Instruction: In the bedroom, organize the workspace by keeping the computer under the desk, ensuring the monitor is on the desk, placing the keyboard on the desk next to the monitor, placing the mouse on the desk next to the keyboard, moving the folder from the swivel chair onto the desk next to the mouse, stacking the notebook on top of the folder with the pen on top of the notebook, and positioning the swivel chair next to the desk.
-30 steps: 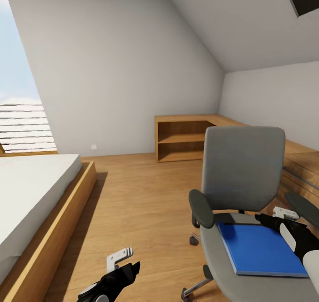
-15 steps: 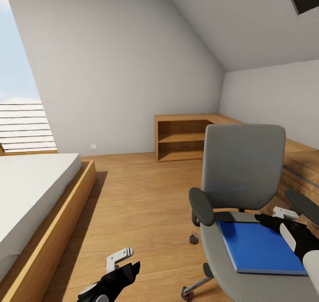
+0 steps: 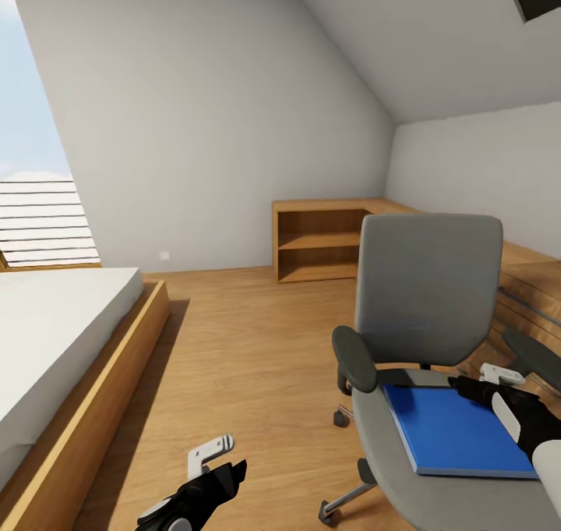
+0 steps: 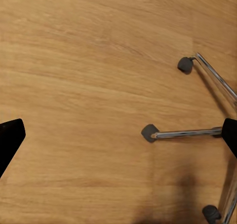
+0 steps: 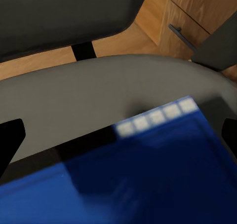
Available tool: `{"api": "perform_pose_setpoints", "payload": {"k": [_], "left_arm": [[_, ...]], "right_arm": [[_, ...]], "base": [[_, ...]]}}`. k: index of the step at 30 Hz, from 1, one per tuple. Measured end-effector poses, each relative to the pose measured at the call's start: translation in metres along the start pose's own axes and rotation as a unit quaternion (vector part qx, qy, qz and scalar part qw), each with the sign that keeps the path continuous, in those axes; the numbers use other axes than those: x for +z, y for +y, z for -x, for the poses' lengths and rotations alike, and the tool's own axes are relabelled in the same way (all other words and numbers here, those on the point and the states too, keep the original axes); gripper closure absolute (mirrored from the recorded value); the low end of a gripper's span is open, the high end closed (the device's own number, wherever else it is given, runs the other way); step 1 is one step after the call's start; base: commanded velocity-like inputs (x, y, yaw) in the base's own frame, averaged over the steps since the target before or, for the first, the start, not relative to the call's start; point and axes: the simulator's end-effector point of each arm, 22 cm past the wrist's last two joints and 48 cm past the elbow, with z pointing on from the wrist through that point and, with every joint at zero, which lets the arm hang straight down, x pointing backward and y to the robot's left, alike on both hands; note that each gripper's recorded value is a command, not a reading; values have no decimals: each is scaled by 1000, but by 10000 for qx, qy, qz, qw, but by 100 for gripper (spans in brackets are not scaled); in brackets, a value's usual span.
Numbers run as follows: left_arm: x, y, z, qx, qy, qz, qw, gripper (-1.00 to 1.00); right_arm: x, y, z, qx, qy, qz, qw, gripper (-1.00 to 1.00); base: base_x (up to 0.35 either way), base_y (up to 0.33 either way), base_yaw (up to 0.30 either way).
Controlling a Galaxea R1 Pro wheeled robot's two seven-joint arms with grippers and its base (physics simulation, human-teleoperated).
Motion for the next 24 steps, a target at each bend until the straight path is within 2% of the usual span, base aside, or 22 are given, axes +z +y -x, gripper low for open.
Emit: {"api": "perform_pose_setpoints", "payload": {"k": [24], "left_arm": [[11, 8, -14, -11, -5, -15, 10000, -100]], "right_arm": [[7, 0, -7, -13, -117, 27, 9999, -100]], "base": [[0, 0, 0]]}}
